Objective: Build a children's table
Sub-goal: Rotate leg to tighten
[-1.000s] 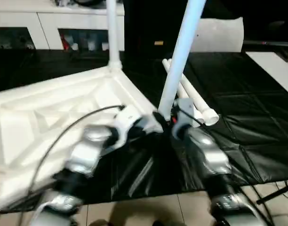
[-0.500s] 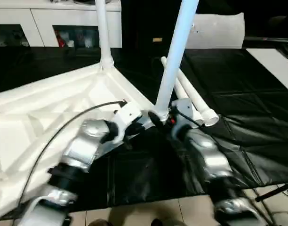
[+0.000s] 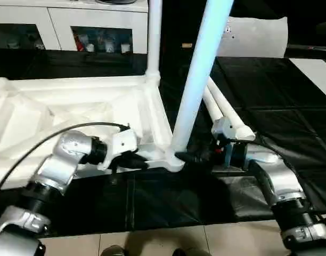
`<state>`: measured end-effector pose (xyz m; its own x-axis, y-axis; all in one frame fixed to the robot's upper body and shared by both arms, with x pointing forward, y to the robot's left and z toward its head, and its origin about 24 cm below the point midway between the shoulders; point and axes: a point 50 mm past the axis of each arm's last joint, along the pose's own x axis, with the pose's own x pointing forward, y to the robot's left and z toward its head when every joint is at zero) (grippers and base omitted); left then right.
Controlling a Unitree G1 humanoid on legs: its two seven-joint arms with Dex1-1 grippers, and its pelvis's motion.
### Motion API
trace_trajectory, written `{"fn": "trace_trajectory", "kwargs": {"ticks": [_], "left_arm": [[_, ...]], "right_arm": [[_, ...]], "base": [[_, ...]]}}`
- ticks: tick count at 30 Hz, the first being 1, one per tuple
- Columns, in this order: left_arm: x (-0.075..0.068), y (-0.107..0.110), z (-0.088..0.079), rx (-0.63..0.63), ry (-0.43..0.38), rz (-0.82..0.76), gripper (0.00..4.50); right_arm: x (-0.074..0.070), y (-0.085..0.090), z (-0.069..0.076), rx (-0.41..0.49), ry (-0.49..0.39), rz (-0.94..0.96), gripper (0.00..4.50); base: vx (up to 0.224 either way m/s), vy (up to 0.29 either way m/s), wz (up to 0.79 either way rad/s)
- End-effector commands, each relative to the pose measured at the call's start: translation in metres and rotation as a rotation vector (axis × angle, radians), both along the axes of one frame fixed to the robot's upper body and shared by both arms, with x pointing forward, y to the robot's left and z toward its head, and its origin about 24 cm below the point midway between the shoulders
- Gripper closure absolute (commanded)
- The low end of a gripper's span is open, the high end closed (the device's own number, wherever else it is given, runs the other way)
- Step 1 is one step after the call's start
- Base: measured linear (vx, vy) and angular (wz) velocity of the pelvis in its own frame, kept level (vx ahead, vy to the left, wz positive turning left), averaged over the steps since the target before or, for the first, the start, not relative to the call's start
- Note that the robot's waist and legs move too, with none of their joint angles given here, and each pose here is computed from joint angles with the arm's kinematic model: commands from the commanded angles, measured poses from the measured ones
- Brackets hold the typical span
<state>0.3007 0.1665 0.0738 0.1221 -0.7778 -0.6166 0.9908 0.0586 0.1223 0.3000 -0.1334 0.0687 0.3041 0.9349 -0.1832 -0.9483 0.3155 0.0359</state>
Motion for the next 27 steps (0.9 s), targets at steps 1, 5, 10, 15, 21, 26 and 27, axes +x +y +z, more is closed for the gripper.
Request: {"fn": "trace_trajectory", "kwargs": {"ticks": [1, 5, 10, 15, 21, 26, 27], "left_arm": [[-0.008, -0.004, -0.011, 0.07, 0.073, -0.122, 4.5], [-0.008, -0.001, -0.009, 0.092, 0.085, -0.178, 4.5], [-0.008, -0.003, -0.008, 0.1, 0.114, -0.249, 4.5], [-0.008, -0.003, -0.007, 0.112, 0.125, -0.287, 4.5], [-0.007, -0.003, -0.007, 0.118, 0.135, -0.309, 4.5], [-0.004, -0.003, -0.007, 0.118, 0.13, -0.298, 4.5], [-0.003, -0.003, -0.007, 0.11, 0.129, -0.282, 4.5]], "right_arm": [[0.0, 0.0, 0.004, -0.018, 0.007, 0.066, 0.66], [0.001, 0.002, 0.005, -0.032, 0.019, 0.128, 0.89], [0.001, 0.007, 0.007, -0.029, 0.047, 0.205, 1.34], [-0.001, 0.009, 0.008, -0.029, 0.072, 0.262, 1.79], [-0.007, 0.009, 0.007, -0.029, 0.113, 0.316, 2.32], [-0.009, 0.01, 0.006, -0.017, 0.127, 0.328, 2.47], [-0.01, 0.012, 0.006, -0.006, 0.133, 0.323, 2.48]], "base": [[0.0, 0.0, 0.0], [0.0, 0.0, 0.0], [0.0, 0.0, 0.0], [0.0, 0.0, 0.0], [0.0, 0.0, 0.0], [0.0, 0.0, 0.0], [0.0, 0.0, 0.0]]}}
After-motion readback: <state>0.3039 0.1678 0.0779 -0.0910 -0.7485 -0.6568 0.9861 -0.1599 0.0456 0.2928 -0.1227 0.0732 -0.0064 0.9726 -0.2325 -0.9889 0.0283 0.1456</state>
